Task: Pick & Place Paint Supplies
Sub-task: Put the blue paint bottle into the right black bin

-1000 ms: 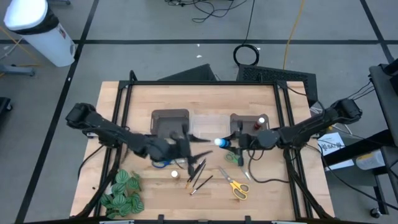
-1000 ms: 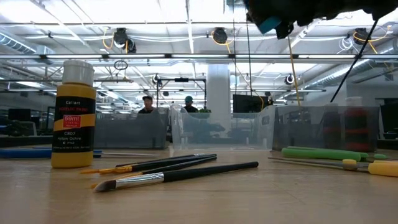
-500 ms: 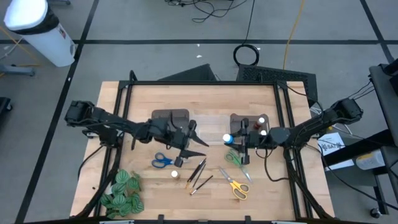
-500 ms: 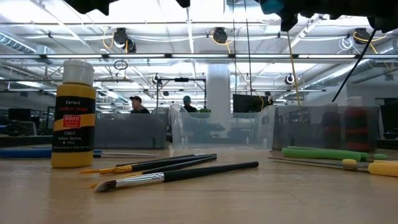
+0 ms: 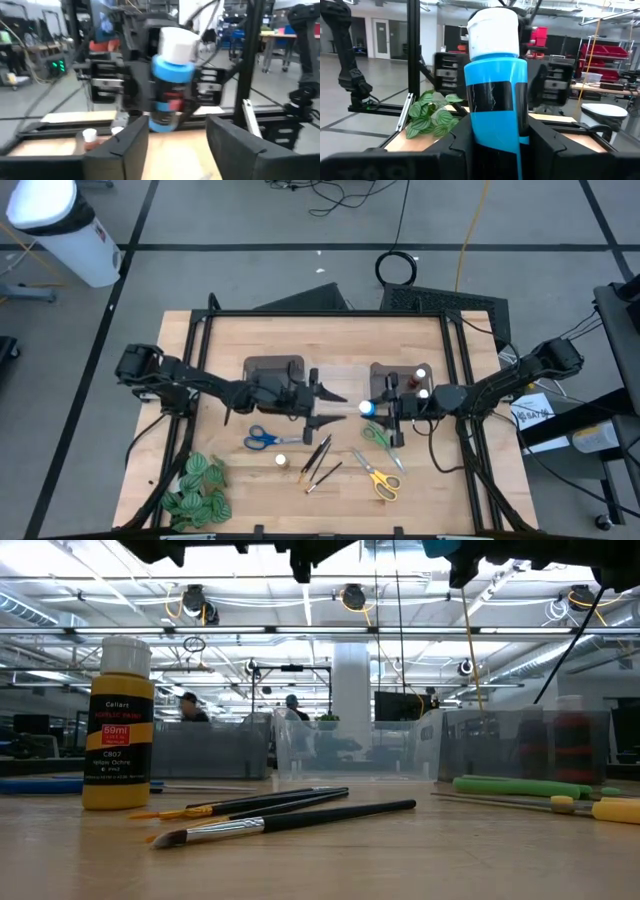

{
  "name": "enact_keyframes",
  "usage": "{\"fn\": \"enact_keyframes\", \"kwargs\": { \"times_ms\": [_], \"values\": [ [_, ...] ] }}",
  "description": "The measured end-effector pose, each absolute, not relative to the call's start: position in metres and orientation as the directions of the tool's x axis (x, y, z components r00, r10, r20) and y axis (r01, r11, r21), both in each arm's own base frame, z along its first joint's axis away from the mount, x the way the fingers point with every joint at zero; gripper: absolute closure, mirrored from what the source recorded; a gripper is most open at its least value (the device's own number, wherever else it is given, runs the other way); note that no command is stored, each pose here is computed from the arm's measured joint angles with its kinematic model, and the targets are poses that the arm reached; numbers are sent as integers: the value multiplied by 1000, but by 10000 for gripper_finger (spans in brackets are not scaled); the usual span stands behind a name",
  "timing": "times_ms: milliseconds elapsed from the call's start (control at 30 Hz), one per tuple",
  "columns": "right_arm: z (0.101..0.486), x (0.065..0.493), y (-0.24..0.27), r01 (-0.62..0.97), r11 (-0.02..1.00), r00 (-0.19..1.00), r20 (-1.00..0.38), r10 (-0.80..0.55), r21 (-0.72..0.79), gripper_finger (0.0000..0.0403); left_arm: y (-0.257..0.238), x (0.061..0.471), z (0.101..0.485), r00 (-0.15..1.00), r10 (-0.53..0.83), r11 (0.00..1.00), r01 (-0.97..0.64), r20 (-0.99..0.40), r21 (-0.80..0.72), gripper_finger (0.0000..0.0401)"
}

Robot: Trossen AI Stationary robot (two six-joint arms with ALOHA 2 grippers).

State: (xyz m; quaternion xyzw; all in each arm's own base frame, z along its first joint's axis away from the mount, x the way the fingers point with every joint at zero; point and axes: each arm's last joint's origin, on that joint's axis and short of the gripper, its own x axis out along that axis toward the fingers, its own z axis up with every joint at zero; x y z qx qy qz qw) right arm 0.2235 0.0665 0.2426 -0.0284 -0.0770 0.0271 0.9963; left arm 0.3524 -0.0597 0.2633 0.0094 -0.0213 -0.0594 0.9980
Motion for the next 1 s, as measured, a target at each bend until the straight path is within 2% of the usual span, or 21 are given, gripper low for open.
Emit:
{"fn": "enact_keyframes", "kwargs": {
  "times_ms": [233, 400, 733, 1000],
  "values": [
    [243, 224, 66, -51, 997, 986, 153, 59, -57, 290, -64, 353, 267, 998, -53, 993, 49, 42, 106, 98],
    [242, 226, 67, -50, 997, 983, 177, 58, -51, 293, -64, 353, 270, 996, -57, 995, 51, 65, 85, 65],
    [231, 241, 72, -14, 999, 957, 288, 25, -38, 293, -64, 357, 269, 989, -76, 996, 69, 126, 60, 72],
    [225, 253, 75, 0, 998, 958, 287, 20, -70, 288, -64, 371, 255, 974, -70, 995, 51, 214, 89, 86]
  ]
}}
